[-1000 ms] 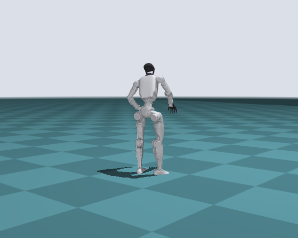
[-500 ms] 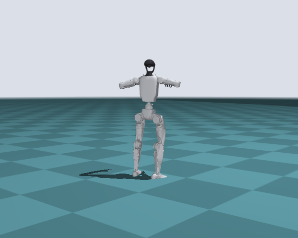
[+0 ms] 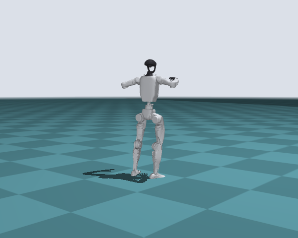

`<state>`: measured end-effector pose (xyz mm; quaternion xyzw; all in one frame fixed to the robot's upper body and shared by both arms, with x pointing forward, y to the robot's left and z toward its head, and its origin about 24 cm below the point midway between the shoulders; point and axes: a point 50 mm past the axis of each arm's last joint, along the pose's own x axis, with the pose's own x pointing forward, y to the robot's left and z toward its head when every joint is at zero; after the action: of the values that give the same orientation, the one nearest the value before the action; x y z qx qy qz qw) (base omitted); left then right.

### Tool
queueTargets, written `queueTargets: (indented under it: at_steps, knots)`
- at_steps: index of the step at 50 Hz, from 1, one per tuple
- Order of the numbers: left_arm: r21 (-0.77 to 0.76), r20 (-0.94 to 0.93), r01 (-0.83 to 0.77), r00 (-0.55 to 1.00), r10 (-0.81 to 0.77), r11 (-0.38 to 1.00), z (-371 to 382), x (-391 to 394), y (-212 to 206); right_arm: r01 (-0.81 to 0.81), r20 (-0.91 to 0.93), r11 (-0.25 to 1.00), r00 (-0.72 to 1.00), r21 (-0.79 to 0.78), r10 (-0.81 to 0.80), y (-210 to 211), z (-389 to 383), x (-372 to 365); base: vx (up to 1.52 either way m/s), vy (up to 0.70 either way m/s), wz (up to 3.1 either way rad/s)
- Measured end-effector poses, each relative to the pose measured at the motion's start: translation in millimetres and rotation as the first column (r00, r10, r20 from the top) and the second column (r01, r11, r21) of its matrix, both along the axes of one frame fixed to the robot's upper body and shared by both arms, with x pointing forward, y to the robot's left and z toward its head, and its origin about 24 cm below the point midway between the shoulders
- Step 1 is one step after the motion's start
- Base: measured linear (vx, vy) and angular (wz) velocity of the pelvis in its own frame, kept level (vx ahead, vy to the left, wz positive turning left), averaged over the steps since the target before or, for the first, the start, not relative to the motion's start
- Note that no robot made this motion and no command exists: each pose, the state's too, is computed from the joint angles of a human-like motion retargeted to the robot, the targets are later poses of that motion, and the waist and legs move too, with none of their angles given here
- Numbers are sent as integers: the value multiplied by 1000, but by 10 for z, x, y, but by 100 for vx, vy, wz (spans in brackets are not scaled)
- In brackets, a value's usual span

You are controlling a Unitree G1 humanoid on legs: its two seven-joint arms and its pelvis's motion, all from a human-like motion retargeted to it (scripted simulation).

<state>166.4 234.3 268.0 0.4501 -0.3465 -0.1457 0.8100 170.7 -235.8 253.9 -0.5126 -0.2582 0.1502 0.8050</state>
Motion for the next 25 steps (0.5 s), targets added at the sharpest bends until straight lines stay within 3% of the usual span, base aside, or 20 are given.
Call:
queueTargets:
  at_steps: [2,3,5,7,8,10,16,18,20,25]
  knots:
    - [-10,-3,-22,1000,21,1000,17,-6,24,122,36,988,992,-90,-120,-94,-3,39,0,-4,-34]
    - [-2,5,-28,1000,28,1000,26,-28,39,75,-7,992,997,-106,-76,-55,5,-2,2,-6,-45]
    - [-24,38,-48,998,49,999,90,-56,68,166,104,984,982,-70,-158,-132,81,-14,1,-5,-35]
    - [-11,45,-50,998,50,999,103,-71,68,153,98,984,985,-88,-144,-117,88,-38,1,-2,-20]
    - [3,69,-49,996,49,999,132,-94,72,62,71,998,996,-17,-60,-61,123,-103,2,-3,-28]
    - [-5,73,-67,995,67,998,164,-99,91,193,135,977,975,-95,-179,-161,145,-71,1,-1,-23]
    - [-2,96,-69,993,69,998,219,-114,92,224,170,969,964,-107,-204,-178,185,-106,0,0,-4]
    - [-8,106,-64,992,65,998,249,-122,83,252,147,950,963,-186,-227,-182,195,-97,1,3,-25]
    - [8,142,-55,988,53,998,299,-144,70,292,255,931,938,-220,-234,-187,251,-121,1,1,-12]
    - [16,146,-46,988,43,999,310,-142,56,298,263,929,935,-217,-239,-204,260,-130,0,0,0]
